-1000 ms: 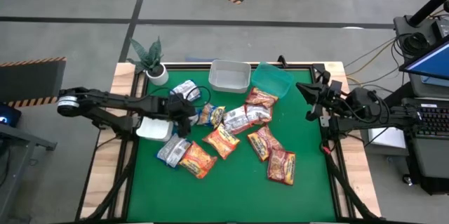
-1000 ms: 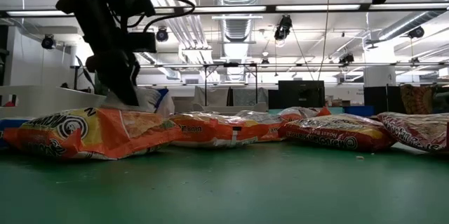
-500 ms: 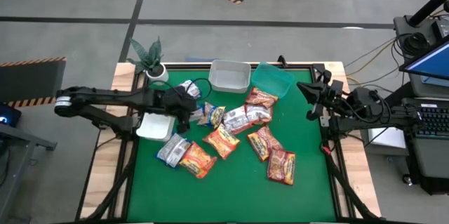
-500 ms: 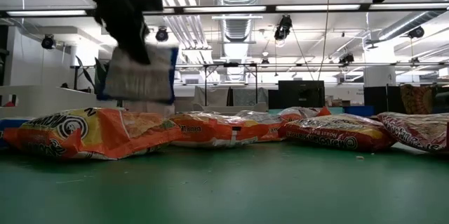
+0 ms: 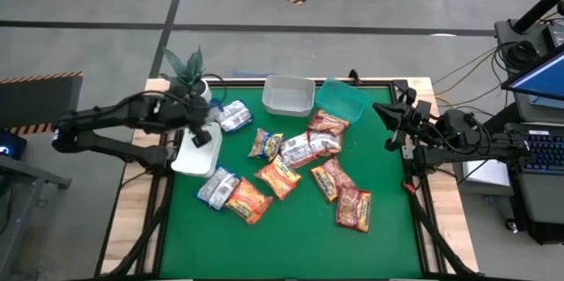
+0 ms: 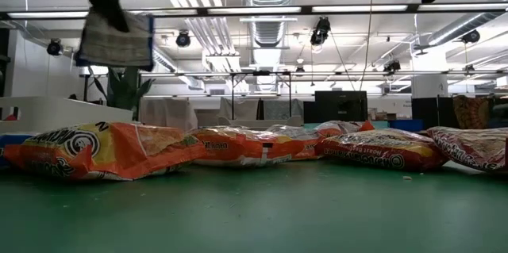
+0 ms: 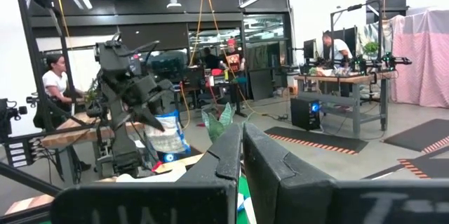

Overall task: Sort Maruchan noodles
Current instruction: Put the blue noodle pack into the white bin

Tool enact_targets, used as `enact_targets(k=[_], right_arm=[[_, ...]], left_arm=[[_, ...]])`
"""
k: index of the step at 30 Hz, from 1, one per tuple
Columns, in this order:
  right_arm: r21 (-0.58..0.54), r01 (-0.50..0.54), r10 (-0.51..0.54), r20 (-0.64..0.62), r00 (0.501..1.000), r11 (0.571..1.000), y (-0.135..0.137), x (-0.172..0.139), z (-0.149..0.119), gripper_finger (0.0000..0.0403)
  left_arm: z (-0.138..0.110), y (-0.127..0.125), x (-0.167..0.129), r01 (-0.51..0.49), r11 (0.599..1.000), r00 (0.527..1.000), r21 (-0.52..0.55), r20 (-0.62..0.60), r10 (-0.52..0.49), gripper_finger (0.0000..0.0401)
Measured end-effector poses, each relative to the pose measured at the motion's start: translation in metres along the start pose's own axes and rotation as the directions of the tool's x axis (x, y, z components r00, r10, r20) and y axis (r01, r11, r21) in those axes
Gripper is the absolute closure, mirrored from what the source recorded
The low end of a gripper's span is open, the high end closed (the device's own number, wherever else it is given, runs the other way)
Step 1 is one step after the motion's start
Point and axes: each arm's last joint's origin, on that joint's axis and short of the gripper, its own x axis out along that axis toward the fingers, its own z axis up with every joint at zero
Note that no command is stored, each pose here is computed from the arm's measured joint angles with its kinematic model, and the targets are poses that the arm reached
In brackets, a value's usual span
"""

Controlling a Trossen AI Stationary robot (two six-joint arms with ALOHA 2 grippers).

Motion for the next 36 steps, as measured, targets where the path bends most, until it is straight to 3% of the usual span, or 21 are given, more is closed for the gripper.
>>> enact_targets(k=[2, 4, 8, 10, 13, 16, 25, 36], right_arm=[[0.0, 0.0, 0.0, 0.0, 1.0, 1.0, 0.0, 0.0, 0.0, 0.0394], [0.0, 0.0, 0.0, 0.0, 1.0, 1.0, 0.0, 0.0, 0.0, 0.0394], [0.0, 0.0, 0.0, 0.0, 1.0, 1.0, 0.0, 0.0, 0.0, 0.0394], [0.0, 0.0, 0.0, 0.0, 1.0, 1.0, 0.0, 0.0, 0.0, 0.0394], [0.0, 0.0, 0.0, 0.001, 1.0, 1.0, 0.0, 0.0, 0.0, 0.0394], [0.0, 0.0, 0.0, 0.001, 1.0, 1.0, 0.0, 0.0, 0.0, 0.0394], [-0.002, 0.0, 0.0, 0.003, 1.0, 1.0, 0.0, 0.0, 0.003, 0.0394], [-0.012, 0.0, 0.0, 0.003, 1.0, 1.0, 0.0, 0.0, 0.003, 0.0394]], left_arm=[[-0.009, 0.003, -0.001, -0.01, 0.996, 1.0, -0.088, -0.026, 0.008, 0.0375], [-0.013, 0.005, -0.001, -0.029, 0.97, 0.999, -0.241, -0.025, 0.024, 0.0374], [-0.018, 0.005, 0.002, -0.066, 0.85, 0.998, -0.523, -0.034, 0.057, 0.0374], [-0.021, 0.002, 0.006, -0.058, 0.809, 0.997, -0.585, -0.072, 0.019, 0.0374], [-0.029, -0.001, 0.011, -0.122, 0.801, 0.98, -0.586, -0.201, 0.001, 0.0374], [-0.034, -0.001, 0.014, -0.225, 0.758, 0.955, -0.613, -0.294, 0.046, 0.0374], [-0.034, -0.022, 0.048, -0.304, 0.736, 0.932, -0.605, -0.35, 0.097, 0.0374], [-0.034, -0.048, 0.086, -0.289, 0.743, 0.925, -0.604, -0.377, 0.053, 0.0374]])
